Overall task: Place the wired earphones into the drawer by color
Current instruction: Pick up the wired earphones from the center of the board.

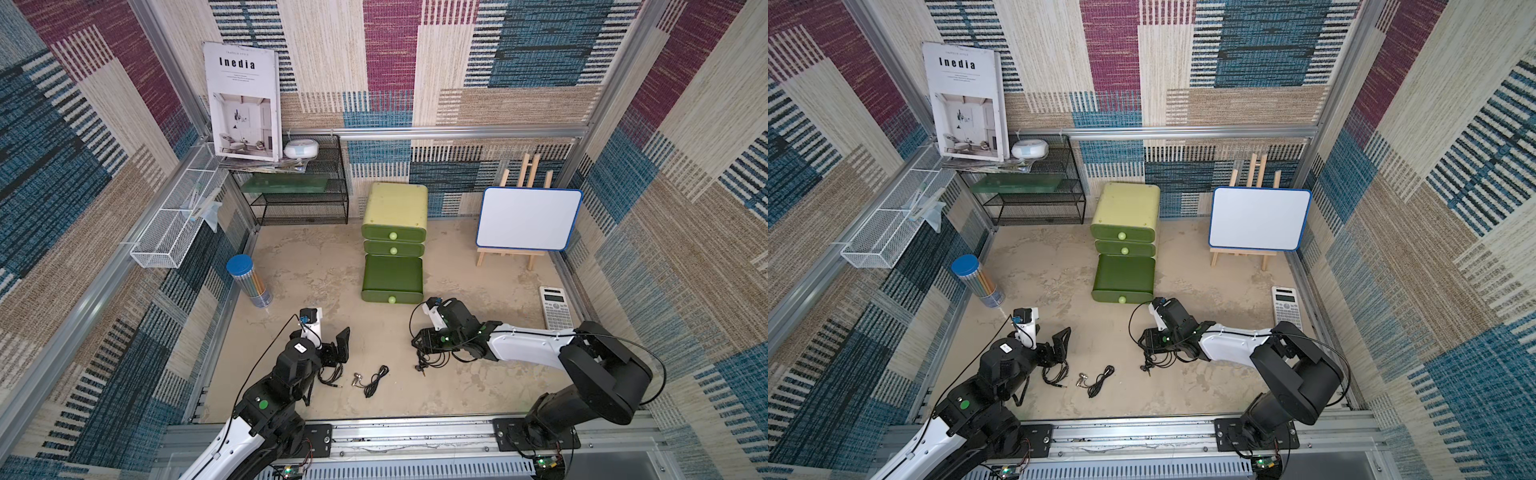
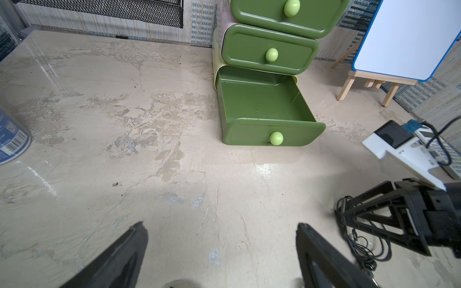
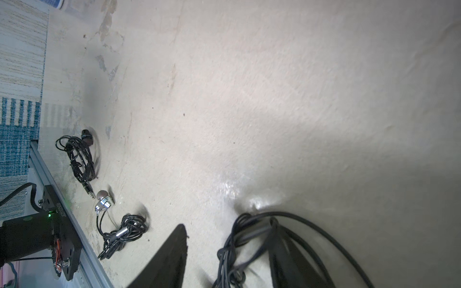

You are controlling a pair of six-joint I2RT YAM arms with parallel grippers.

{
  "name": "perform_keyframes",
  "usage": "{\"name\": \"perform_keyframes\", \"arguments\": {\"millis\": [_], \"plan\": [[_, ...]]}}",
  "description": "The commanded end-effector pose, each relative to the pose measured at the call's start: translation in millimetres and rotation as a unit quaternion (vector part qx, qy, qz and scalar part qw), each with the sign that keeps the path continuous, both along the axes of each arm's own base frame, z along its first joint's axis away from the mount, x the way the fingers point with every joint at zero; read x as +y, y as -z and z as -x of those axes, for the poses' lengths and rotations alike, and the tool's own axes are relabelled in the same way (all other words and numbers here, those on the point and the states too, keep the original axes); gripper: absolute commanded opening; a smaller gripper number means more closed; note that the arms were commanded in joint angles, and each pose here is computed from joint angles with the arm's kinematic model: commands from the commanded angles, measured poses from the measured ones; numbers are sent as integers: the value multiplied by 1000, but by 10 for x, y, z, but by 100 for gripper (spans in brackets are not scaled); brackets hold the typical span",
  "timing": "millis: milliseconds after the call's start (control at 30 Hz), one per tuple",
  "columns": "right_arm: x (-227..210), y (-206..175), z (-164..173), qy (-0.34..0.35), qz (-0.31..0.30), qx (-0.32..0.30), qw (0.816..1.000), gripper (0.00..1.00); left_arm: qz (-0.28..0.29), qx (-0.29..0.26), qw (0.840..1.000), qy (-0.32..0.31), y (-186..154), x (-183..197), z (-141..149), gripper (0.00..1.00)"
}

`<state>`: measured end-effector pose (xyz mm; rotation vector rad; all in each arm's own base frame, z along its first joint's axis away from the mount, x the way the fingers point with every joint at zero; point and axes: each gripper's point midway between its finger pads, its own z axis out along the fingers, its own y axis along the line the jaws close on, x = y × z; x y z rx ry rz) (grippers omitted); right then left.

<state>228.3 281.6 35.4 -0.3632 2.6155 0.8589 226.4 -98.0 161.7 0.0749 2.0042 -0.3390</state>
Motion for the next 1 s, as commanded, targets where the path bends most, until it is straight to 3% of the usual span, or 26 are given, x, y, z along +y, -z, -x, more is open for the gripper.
{"name": "perform_keyframes", "arguments": {"millis": [0,100,267,500,667,967], "plan": [[-1,39,14,-1,11,5,1000,53,-7,-5,1000,-5,-15,25,-11,96],[-39,76,1,8,27,5,1000,49,-6,-6,1000,-4,-19,23,-10,96],[-79,128,-22,14,52,3,999,33,-7,-5,1000,-4,-21,25,-7,97],[-96,198,-7,18,72,6,997,27,-6,-7,1000,-5,-30,33,0,96],[-75,203,3,14,75,5,997,14,-6,-7,1000,-5,-25,35,0,96],[-89,160,-5,16,74,-3,997,4,-5,-7,1000,-5,-26,36,2,96]]}}
